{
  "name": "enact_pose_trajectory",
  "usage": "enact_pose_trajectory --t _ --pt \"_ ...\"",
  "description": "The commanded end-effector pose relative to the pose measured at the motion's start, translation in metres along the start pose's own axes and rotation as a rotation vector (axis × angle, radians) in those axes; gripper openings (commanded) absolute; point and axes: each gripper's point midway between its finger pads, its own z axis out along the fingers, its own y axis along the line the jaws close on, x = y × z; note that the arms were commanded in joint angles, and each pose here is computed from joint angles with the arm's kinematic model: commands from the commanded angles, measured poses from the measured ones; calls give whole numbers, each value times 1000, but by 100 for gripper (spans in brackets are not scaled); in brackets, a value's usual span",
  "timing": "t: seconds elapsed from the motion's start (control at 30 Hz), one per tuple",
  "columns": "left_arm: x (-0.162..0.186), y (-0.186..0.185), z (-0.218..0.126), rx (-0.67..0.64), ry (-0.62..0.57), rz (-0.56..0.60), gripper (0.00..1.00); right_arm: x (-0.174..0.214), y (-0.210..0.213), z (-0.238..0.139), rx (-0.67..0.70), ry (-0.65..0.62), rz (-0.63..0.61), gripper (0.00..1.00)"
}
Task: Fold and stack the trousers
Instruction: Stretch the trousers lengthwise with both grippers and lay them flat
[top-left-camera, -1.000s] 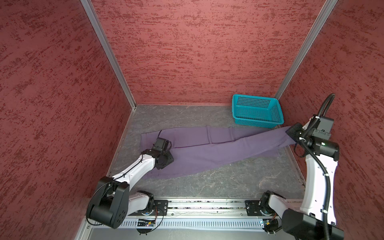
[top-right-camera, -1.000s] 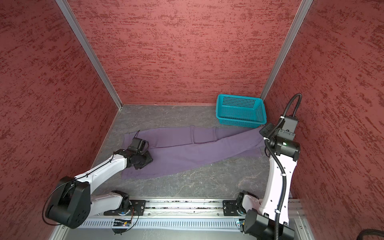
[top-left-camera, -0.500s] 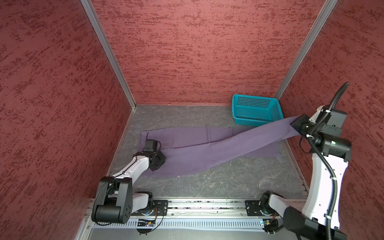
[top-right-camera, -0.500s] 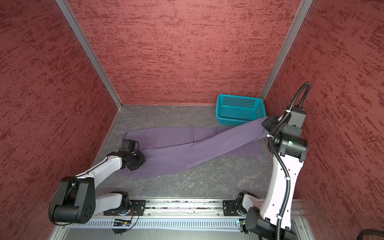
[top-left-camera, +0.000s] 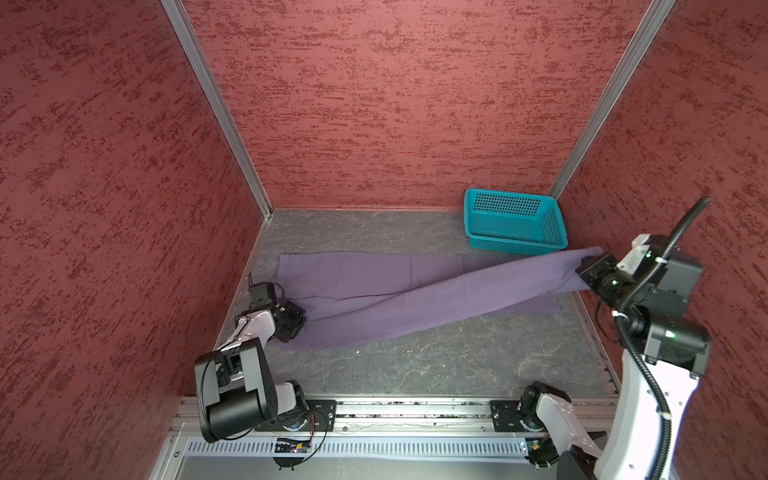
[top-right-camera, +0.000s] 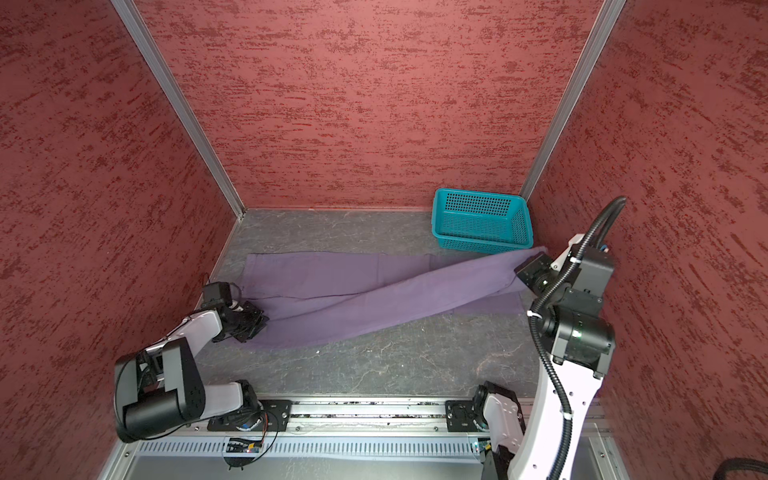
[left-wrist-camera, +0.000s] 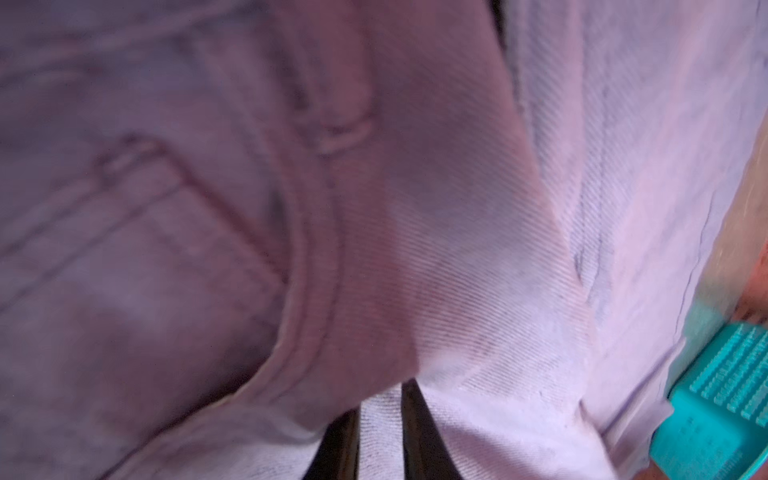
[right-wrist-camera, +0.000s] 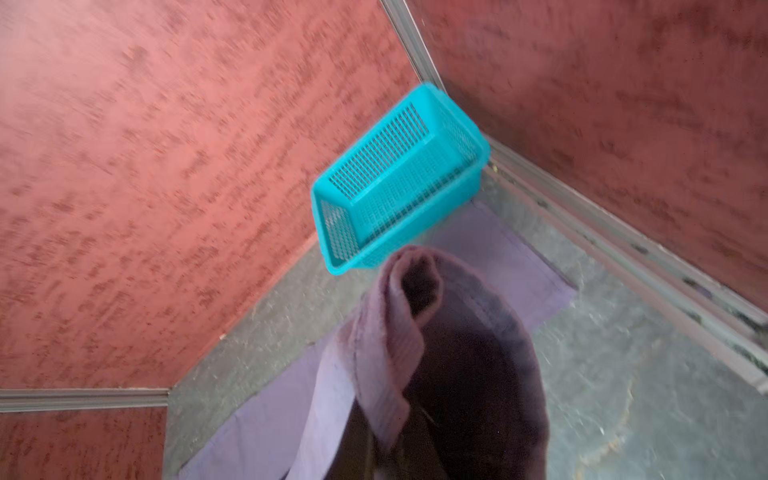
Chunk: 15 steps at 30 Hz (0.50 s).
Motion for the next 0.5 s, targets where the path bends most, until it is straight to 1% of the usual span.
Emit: enact_pose_trajectory --t 0.0,0.03,0.07,0.1,0.13,0.2,0.27,0.37,0.4,0.43,0.47 --pt "-9 32 -12 -85 -57 -46 16 32 -46 25 153 65 3 32" --pt "-14 33 -19 -84 -96 -49 16 37 -58 29 200 64 -5 44" --pt "-18 33 -27 -89 -135 -46 16 41 -69 33 240 70 -14 53" --pt "-21 31 -35 -90 -169 -35 16 43 -73 37 258 76 -21 57" --pt "-22 28 -42 -86 -189 -26 17 44 -76 40 266 84 -23 58" --pt "-20 18 -55 -73 -228 11 19 46 -75 46 257 96 -24 57" --pt "-11 5 -60 -58 -238 70 20 50 -74 52 240 121 -19 55" --pt "14 -13 -58 -50 -208 169 21 59 -73 58 234 156 -22 54" --pt "23 -19 -56 -40 -193 198 21 61 -73 58 231 160 -29 51" --pt "33 -27 -53 -23 -172 235 22 65 -71 61 223 171 -37 44" --pt "43 -36 -49 -4 -149 273 22 71 -69 64 211 195 -47 35"
